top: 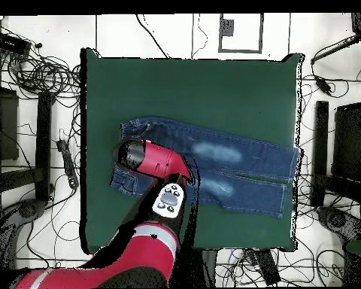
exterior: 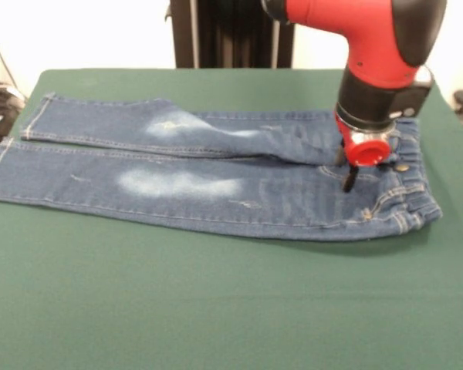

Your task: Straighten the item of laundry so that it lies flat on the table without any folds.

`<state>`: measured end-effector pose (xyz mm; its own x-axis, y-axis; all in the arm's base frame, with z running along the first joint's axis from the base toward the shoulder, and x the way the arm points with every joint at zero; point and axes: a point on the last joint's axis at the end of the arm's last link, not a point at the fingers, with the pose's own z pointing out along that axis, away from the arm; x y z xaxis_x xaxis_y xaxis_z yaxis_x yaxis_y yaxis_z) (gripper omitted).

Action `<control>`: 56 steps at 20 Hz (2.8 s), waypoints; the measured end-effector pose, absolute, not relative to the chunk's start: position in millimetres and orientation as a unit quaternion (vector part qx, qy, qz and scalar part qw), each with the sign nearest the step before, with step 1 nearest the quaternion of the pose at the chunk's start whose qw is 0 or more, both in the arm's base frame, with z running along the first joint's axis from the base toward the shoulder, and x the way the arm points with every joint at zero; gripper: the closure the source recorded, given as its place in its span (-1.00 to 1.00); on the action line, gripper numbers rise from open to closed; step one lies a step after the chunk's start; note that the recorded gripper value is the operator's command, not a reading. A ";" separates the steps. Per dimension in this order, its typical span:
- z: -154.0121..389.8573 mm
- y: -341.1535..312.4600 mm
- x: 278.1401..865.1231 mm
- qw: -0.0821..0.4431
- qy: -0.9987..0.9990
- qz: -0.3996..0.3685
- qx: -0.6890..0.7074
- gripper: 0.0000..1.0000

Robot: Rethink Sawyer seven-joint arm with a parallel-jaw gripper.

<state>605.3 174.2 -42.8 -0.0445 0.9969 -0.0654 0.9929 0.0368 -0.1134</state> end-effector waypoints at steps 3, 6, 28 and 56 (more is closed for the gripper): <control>-41.6 185.8 606.5 0.016 -0.723 0.059 -0.688 -1.00; -40.8 213.4 605.3 0.007 -0.743 0.062 -0.667 -1.00; -12.5 251.1 584.3 -0.096 -0.829 0.158 -0.528 -1.00; 15.8 -66.6 605.8 -0.196 -0.805 0.128 -0.546 -1.00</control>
